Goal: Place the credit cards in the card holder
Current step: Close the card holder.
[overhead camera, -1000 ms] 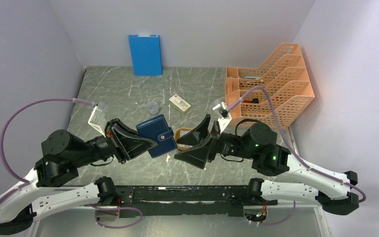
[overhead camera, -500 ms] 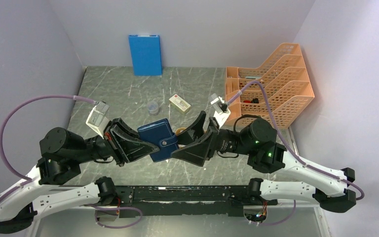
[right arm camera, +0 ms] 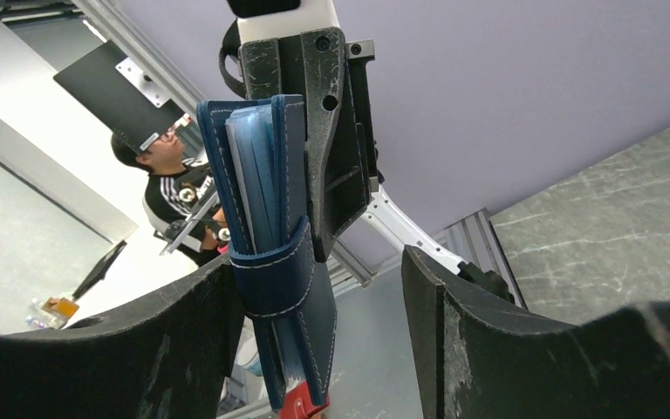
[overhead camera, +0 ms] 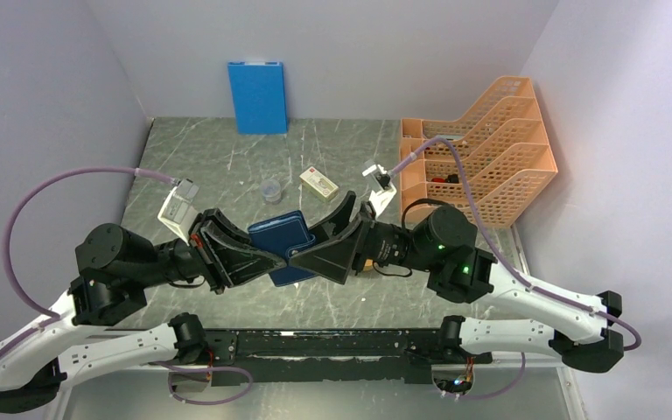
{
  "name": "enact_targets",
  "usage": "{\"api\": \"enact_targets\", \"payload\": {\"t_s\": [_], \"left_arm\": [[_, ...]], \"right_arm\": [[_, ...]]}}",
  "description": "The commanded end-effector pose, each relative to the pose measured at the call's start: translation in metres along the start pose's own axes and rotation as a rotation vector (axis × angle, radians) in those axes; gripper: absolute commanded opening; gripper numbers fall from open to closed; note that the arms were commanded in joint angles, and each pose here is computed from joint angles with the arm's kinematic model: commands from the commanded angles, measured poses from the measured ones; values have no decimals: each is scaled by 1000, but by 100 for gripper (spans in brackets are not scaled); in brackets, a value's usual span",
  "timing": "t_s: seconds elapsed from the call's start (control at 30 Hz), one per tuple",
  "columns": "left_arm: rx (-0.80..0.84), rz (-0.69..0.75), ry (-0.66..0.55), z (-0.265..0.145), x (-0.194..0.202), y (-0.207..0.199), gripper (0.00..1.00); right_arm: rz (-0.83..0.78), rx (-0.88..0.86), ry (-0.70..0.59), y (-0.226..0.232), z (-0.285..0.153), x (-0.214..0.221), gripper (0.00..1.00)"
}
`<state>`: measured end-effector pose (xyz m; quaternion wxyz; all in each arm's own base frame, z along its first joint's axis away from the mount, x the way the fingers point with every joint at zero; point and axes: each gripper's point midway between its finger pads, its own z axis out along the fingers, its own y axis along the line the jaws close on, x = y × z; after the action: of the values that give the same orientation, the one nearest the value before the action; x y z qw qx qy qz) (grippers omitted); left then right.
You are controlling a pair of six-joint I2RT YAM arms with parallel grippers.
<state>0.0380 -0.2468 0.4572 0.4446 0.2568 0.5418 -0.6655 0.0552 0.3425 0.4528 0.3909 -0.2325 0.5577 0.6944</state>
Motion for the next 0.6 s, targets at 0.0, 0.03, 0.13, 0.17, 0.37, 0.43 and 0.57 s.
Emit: {"api": "enact_targets", "payload": {"t_s": [0.0, 0.03, 0.13, 0.17, 0.37, 0.43, 0.57], "left_arm": [[30, 34, -40, -2, -16, -12, 5], [29, 35, -36, -1, -15, -12, 5], [32, 35, -21, 1, -13, -11, 5], [35, 37, -20, 1, -13, -12, 5], [41, 43, -20, 1, -13, -13, 5], [41, 43, -22, 1, -14, -13, 5], [49, 45, -28, 0, -16, -16, 5]], "right_arm": [[-4, 44, -30, -2, 3, -12, 65], [-5, 53, -31, -4, 4, -11, 65], [-3, 77, -43, -10, 3, -11, 62], [-6, 90, -43, -13, 4, -11, 61], [-13, 198, -9, -34, 6, -4, 50], [-14, 239, 2, -43, 5, -1, 48], [-23, 291, 21, -55, 5, 3, 39]]}}
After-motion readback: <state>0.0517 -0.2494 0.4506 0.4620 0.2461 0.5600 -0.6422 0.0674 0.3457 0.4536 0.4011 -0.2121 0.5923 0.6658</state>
